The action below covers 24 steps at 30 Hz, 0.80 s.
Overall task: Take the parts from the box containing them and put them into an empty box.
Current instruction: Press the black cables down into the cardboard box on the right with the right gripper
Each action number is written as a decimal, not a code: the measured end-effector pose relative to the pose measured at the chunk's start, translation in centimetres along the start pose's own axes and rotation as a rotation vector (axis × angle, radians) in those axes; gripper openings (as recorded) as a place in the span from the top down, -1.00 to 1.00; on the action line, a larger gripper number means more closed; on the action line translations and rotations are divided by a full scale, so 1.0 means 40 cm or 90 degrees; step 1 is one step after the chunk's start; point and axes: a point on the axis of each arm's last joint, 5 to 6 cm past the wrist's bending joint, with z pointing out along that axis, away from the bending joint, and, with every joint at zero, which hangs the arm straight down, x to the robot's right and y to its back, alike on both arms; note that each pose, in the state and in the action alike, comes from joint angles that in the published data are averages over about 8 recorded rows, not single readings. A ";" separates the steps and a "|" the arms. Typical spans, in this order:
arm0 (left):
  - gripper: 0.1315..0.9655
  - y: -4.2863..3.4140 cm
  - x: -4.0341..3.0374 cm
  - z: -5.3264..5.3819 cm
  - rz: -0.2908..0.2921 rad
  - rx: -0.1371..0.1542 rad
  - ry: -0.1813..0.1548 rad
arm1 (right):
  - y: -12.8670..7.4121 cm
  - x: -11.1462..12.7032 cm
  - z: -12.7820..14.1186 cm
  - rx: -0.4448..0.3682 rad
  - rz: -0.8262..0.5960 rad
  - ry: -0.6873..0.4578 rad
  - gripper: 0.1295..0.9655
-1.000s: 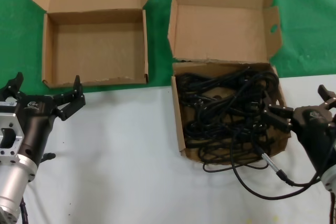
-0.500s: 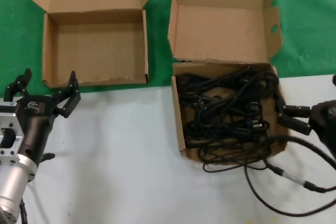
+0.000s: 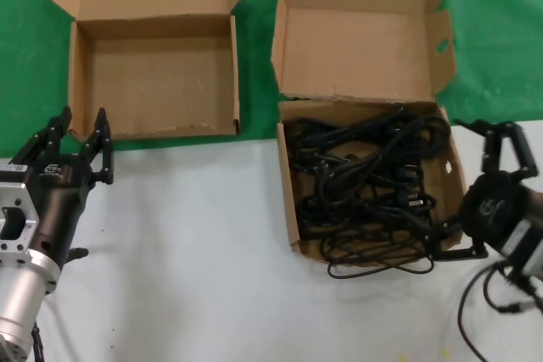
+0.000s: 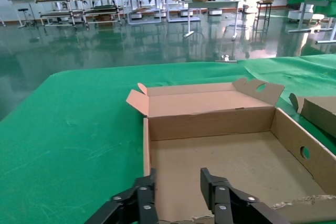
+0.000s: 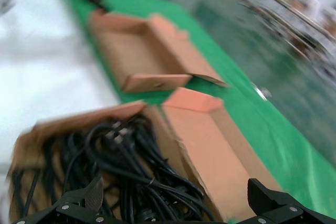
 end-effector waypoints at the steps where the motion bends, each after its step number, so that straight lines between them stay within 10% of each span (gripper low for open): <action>1: 0.25 0.000 0.000 0.000 0.000 0.000 0.000 | -0.003 0.003 0.005 0.001 -0.043 -0.011 -1.00; 11: 0.68 0.000 0.000 0.000 0.000 0.000 0.000 | -0.028 0.014 0.085 0.010 -0.381 -0.077 -1.00; 24: 0.96 0.000 0.000 0.000 0.000 0.000 0.000 | -0.038 0.022 0.178 -0.001 -0.481 -0.095 -0.90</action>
